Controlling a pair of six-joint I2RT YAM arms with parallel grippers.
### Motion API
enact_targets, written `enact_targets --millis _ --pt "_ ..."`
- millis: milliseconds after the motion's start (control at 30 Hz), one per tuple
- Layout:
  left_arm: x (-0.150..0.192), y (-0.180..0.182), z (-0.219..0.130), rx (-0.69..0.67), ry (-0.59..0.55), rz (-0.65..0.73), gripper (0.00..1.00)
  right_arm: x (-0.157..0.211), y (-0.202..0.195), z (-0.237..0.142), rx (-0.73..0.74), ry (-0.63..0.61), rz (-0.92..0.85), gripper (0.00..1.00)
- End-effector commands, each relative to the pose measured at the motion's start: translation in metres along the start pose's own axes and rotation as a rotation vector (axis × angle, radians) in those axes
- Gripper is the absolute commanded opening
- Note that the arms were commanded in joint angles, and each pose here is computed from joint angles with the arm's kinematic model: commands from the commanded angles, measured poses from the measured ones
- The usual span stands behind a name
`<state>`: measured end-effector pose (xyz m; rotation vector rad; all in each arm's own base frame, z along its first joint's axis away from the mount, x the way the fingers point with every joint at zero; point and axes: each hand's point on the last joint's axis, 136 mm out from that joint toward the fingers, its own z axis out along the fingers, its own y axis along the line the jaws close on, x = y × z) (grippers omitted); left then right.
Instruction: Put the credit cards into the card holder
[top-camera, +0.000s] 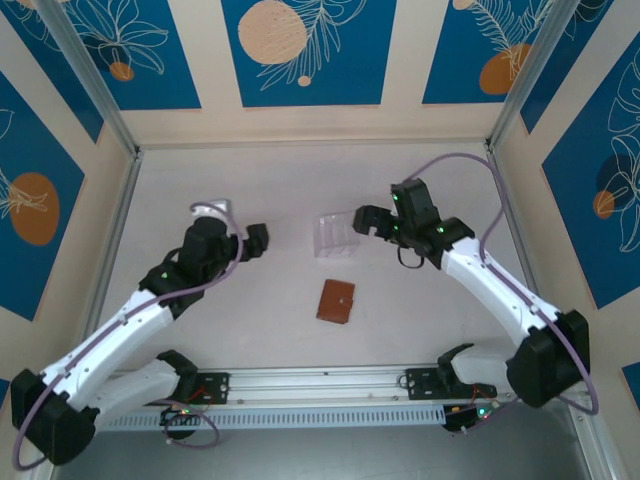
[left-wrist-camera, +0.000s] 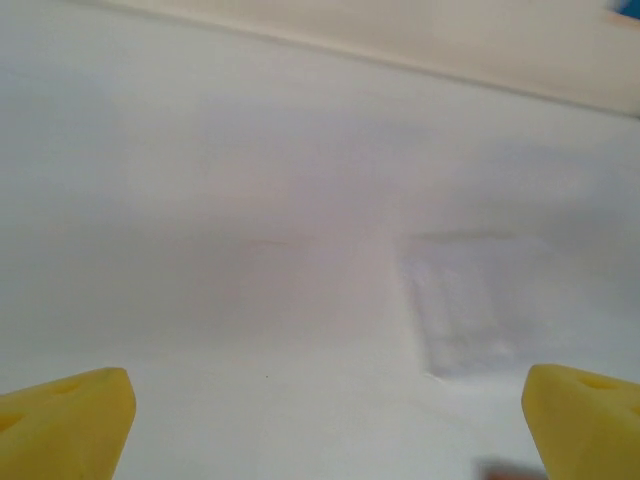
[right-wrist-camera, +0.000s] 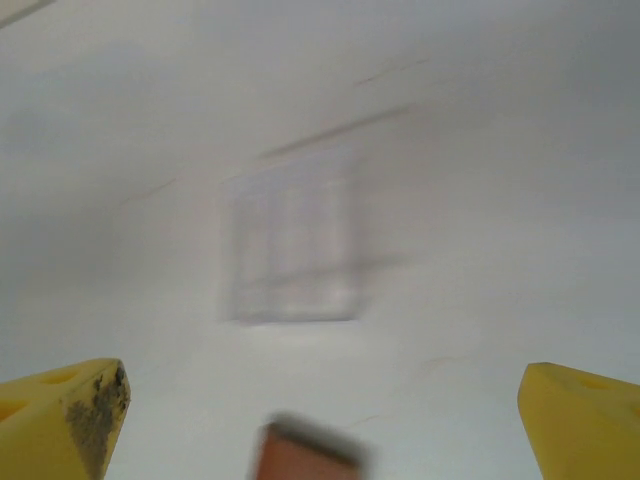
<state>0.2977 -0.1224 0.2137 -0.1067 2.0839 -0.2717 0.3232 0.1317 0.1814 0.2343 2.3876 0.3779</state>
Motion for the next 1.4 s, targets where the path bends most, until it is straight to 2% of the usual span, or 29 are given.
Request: enact_targets --millis 0,67,133,200,267,300,400,433,467,533,600,700,767,800,833,867,900,933,967,1033,1100,1167,1200,1367 --pt "0.009 0.07 0.01 -0.354 -0.153 0.179 1.0 -0.02 -0.075 0.004 0.263 -0.281 -0.046 1.0" --pt "0.003 0.083 0.014 -0.426 -0.279 0.238 1.0 -0.03 -0.074 0.012 0.132 -0.453 -0.165 0.99" --pt "-0.004 0.1 0.019 -0.525 -0.335 0.274 0.99 -0.034 -0.088 0.009 0.17 -0.553 -0.203 0.99" --pt "-0.01 0.105 0.032 -0.545 -0.299 0.327 0.99 -0.039 -0.087 0.013 0.148 -0.541 -0.269 0.99" --pt "-0.016 0.118 0.04 -0.604 -0.306 0.343 0.99 -0.042 -0.101 0.02 0.194 -0.515 -0.261 0.99" --pt "-0.013 0.121 0.049 -0.577 -0.292 0.349 0.99 -0.041 -0.105 0.024 0.194 -0.504 -0.257 0.99" --pt "0.012 0.153 0.075 -0.571 -0.214 0.274 0.99 -0.036 -0.13 0.042 0.221 -0.494 -0.205 1.0" --pt "0.012 0.16 0.079 -0.587 -0.224 0.271 0.99 -0.035 -0.135 0.047 0.214 -0.507 -0.193 0.99" --pt "0.013 0.16 0.081 -0.577 -0.204 0.278 0.99 -0.036 -0.137 0.051 0.201 -0.526 -0.184 0.99" --pt "0.012 0.157 0.081 -0.457 -0.313 0.248 0.99 -0.039 -0.128 0.056 0.14 -0.513 -0.236 0.99" --pt "0.015 0.169 0.083 -0.4 -0.362 0.18 1.0 -0.039 -0.132 0.069 0.103 -0.502 -0.238 0.99" --pt "0.019 0.168 0.095 -0.338 -0.282 0.162 1.0 -0.033 -0.133 0.087 0.048 -0.487 -0.236 0.99" --pt "0.031 0.152 0.113 -0.226 -0.193 0.217 1.0 -0.031 -0.133 0.089 0.053 -0.45 -0.241 0.99" --pt "0.026 0.151 0.122 -0.226 -0.253 0.248 1.0 -0.031 -0.132 0.089 0.044 -0.467 -0.247 0.99" --pt "0.03 0.15 0.12 -0.23 -0.235 0.24 1.0 -0.03 -0.132 0.089 0.047 -0.451 -0.248 0.99" --pt "0.035 0.155 0.118 -0.249 -0.171 0.22 1.0 -0.03 -0.131 0.088 0.042 -0.46 -0.253 0.99" --pt "0.028 0.153 0.119 -0.252 -0.239 0.241 1.0 -0.03 -0.13 0.089 0.044 -0.458 -0.257 0.99" --pt "0.028 0.152 0.118 -0.249 -0.249 0.245 1.0 -0.029 -0.13 0.089 0.043 -0.454 -0.255 0.99" --pt "0.032 0.152 0.117 -0.252 -0.206 0.237 1.0 -0.031 -0.13 0.089 0.043 -0.46 -0.257 0.99" --pt "0.029 0.151 0.119 -0.251 -0.229 0.245 1.0 -0.03 -0.13 0.088 0.042 -0.461 -0.256 0.99" --pt "0.033 0.136 0.123 -0.196 -0.205 0.302 1.0 -0.03 -0.13 0.089 0.039 -0.457 -0.255 0.99" --pt "0.037 0.117 0.131 -0.074 -0.177 0.35 1.0 -0.03 -0.13 0.088 0.039 -0.457 -0.255 0.99" --pt "0.039 0.12 0.134 -0.06 -0.144 0.327 1.0 -0.031 -0.13 0.088 0.039 -0.459 -0.255 0.99" --pt "0.037 0.121 0.129 -0.065 -0.169 0.33 1.0 -0.03 -0.13 0.089 0.038 -0.456 -0.255 0.99"
